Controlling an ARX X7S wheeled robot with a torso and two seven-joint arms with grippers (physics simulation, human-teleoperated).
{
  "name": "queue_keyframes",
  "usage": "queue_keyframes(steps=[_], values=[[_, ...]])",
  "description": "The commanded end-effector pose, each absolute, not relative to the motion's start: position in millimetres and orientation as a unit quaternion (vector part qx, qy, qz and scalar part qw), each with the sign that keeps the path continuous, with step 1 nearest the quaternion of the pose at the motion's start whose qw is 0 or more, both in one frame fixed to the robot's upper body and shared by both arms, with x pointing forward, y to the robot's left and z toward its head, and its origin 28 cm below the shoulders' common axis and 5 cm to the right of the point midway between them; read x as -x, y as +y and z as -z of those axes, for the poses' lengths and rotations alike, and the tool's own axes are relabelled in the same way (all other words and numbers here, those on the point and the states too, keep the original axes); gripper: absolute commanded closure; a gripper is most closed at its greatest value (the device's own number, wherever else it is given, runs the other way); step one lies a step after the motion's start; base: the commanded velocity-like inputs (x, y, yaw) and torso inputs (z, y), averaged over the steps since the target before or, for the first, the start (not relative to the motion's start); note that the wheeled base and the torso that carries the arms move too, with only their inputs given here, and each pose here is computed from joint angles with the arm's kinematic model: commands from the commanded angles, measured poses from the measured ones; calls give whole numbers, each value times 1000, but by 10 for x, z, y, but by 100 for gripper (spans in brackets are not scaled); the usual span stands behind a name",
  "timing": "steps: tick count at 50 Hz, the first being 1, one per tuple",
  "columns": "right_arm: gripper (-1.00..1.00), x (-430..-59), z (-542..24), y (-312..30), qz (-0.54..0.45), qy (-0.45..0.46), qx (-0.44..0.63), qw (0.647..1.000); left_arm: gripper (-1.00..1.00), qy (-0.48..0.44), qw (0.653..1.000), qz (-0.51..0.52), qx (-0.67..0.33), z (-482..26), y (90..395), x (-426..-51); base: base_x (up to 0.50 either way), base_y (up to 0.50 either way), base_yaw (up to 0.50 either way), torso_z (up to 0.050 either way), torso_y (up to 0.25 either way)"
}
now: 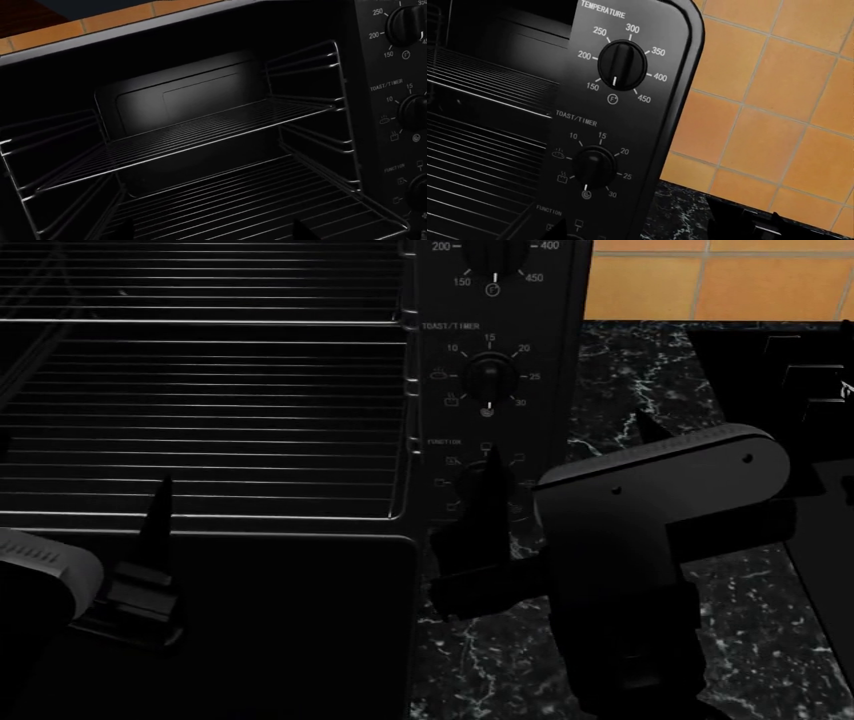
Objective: Fully slide the toaster oven bottom rack0 out.
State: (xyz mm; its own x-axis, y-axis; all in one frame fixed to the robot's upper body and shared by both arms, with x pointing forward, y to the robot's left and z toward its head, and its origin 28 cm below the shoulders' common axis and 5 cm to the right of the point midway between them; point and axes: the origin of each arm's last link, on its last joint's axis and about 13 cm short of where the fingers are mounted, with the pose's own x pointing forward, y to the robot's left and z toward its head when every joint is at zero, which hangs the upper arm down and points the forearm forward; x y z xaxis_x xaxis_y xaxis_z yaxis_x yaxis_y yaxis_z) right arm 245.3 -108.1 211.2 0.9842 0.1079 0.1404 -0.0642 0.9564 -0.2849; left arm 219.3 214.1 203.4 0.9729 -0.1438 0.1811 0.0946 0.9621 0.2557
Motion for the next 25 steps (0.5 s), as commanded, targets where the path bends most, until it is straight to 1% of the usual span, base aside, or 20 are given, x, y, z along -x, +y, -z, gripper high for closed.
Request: queue_keyframes(steps=[1, 7, 9, 11, 15, 18, 20, 21, 22, 23, 24, 25], values=[[-100, -2460, -2112, -1091, -42, -79, 138, 986, -100, -91, 985, 59, -135, -2048, 2112, -2205, 0, 0, 0, 0, 0], [-100, -2450, -2120, -1100, -42, -78, 138, 987, -100, -82, 984, 60, -146, -2086, 2108, -2203, 0, 0, 0, 0, 0], [-100, -2445, -2124, -1101, -42, -78, 138, 986, -100, -70, 977, 64, -191, -2138, 2104, -2212, 0, 0, 0, 0, 0], [-100, -2448, -2120, -1099, -44, -75, 140, 986, -100, -79, 963, 72, -249, -2290, 2103, -2176, 0, 0, 0, 0, 0], [-100, -2447, -2119, -1093, -46, -73, 138, 987, -100, -50, 937, 80, -337, -2428, 2112, -2208, 0, 0, 0, 0, 0], [-100, -2439, -2127, -1096, -46, -73, 139, 987, -100, -36, 912, 100, -395, -2516, 2153, -2251, 0, 0, 0, 0, 0], [-100, -2439, -2134, -1096, -44, -73, 138, 987, -100, -12, 884, 135, -448, -2585, 2105, -2280, 0, 0, 0, 0, 0], [-100, -2439, -2135, -1094, -43, -73, 138, 987, -100, -3, 879, 146, -454, -2619, 2087, -2271, 0, 0, 0, 0, 0], [-100, -2441, -2137, -1092, -42, -73, 138, 987, -100, 5, 868, 146, -475, -2685, 2102, -2254, 0, 0, 0, 0, 0], [-100, -2451, -2142, -1101, -36, -72, 140, 987, -100, 28, 814, 104, -571, -2854, 2200, -2294, 0, 0, 0, 0, 0], [-100, -2450, -2142, -1104, -35, -72, 140, 987, -100, 40, 800, 120, -587, -2816, 2154, -2286, 0, 0, 0, 0, 0], [-100, -2450, -2142, -1105, -34, -73, 140, 987, -100, 42, 796, 121, -592, -2814, 2152, -2287, 0, 0, 0, 0, 0]])
